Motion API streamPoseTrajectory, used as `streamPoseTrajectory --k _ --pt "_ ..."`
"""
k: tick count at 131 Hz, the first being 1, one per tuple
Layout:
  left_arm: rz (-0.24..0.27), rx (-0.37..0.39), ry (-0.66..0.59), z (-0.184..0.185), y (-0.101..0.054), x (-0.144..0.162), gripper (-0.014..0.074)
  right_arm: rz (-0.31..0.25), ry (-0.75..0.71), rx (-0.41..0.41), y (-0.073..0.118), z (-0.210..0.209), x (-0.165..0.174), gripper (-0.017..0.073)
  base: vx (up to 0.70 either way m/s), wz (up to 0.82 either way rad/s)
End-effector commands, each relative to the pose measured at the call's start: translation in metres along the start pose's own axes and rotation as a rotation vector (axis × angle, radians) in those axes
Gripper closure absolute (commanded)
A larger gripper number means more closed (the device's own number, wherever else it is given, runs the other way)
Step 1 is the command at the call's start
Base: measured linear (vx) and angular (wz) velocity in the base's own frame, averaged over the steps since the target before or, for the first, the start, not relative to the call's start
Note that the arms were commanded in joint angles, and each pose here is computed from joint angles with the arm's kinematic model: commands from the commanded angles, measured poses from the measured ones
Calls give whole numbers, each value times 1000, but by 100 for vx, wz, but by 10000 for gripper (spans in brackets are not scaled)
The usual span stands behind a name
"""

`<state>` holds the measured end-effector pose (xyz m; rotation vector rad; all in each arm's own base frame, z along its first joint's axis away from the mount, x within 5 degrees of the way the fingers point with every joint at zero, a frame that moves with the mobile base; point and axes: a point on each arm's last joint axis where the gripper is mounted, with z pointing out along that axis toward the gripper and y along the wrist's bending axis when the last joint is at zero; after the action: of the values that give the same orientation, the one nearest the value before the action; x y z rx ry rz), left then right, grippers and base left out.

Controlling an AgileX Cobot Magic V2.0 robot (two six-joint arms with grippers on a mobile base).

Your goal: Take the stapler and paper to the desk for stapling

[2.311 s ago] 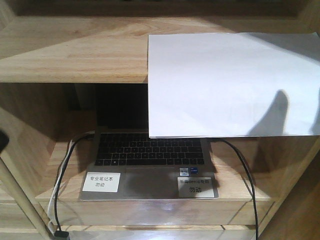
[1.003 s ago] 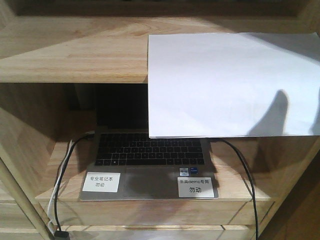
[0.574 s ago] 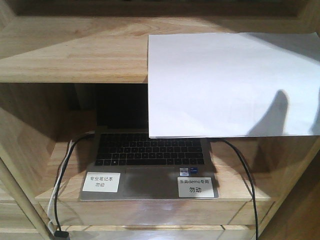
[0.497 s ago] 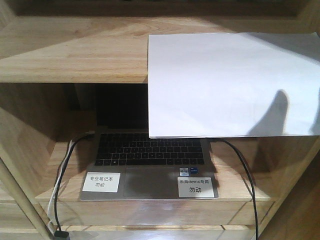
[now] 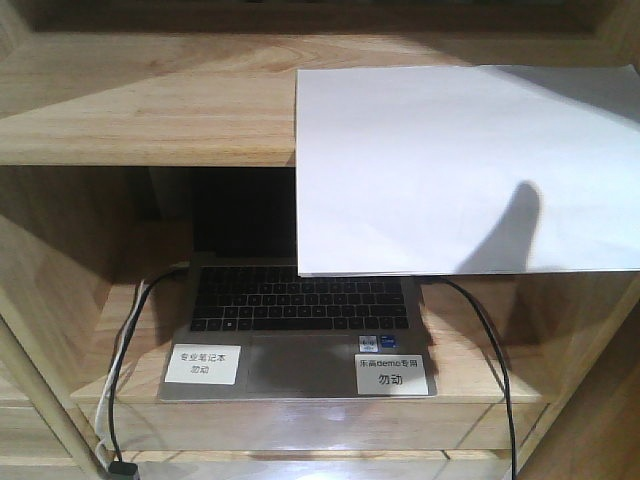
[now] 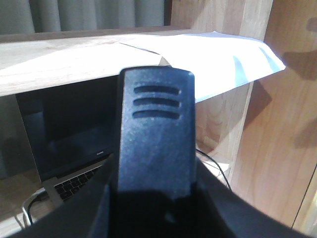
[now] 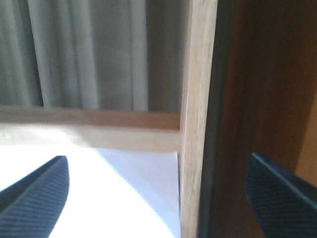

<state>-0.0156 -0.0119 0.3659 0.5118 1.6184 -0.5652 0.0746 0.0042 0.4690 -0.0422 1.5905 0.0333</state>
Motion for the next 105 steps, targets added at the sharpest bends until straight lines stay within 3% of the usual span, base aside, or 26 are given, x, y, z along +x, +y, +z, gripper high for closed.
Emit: streamPoseTrajectory --k 1,13,14,15,16,21,22,25,26,29,30,35,36,43,44,51,52,55,56,68,84,105 --pt "-15 6 -133 -3 -1 -18 594 95 -151 3 -1 0 -19 -157 0 0" --pt "-15 6 -133 -3 -1 -18 594 294 -220 -18 -1 -1 -25 -153 0 0" --pt "-15 6 -133 -3 -1 -18 594 349 -235 -26 -1 -1 -26 -153 0 0" --pt "-15 6 -133 -3 -1 -18 594 330 -230 -23 -1 -1 -26 -153 0 0" --pt "-15 6 -133 -3 -1 -18 594 387 -245 -32 -1 -2 -27 -151 0 0" --pt "-15 6 -133 -3 -1 -18 594 466 -271 -46 -2 -2 -29 -148 0 0" --pt "-15 6 -133 -3 -1 -18 594 527 -280 -57 -2 -3 -30 -147 0 0" --pt "-15 6 -133 -3 -1 -18 594 568 -295 -66 -2 -3 -32 -146 0 0" --pt "-15 6 -133 -3 -1 -18 594 631 -305 -77 -2 -3 -32 -145 0 0" --pt "-15 6 -133 -3 -1 -18 594 671 -316 -85 -2 -3 -33 -145 0 0" --pt "-15 6 -133 -3 -1 -18 594 732 -332 -99 -3 -4 -34 -144 0 0" --pt "-15 6 -133 -3 -1 -18 594 811 -352 -117 -3 -3 -35 -143 0 0" --pt "-15 6 -133 -3 -1 -18 594 868 -369 -133 -3 -3 -36 -142 0 0" --pt "-15 6 -133 -3 -1 -18 594 975 -396 -165 -4 -1 -34 -139 0 0" --pt "-15 6 -133 -3 -1 -18 594 1031 -408 -185 -4 1 -33 -139 0 0" --pt "-15 6 -133 -3 -1 -18 594 1121 -438 -228 -4 3 -31 -137 0 0" --pt "-15 6 -133 -3 -1 -18 594 1162 -440 -242 -4 5 -29 -134 0 0" --pt "-15 6 -133 -3 -1 -18 594 1185 -454 -262 -4 5 -29 -133 0 0" --pt "-15 6 -133 -3 -1 -18 594 1223 -459 -280 -4 6 -28 -132 0 0" --pt "-15 6 -133 -3 -1 -18 594 1304 -502 -378 -2 11 -19 -126 0 0" --pt "-15 6 -133 -3 -1 -18 594 1336 -522 -469 1 13 -3 -118 0 0" --pt "-15 6 -133 -3 -1 -18 594 1372 -493 -472 2 10 27 -109 0 0"
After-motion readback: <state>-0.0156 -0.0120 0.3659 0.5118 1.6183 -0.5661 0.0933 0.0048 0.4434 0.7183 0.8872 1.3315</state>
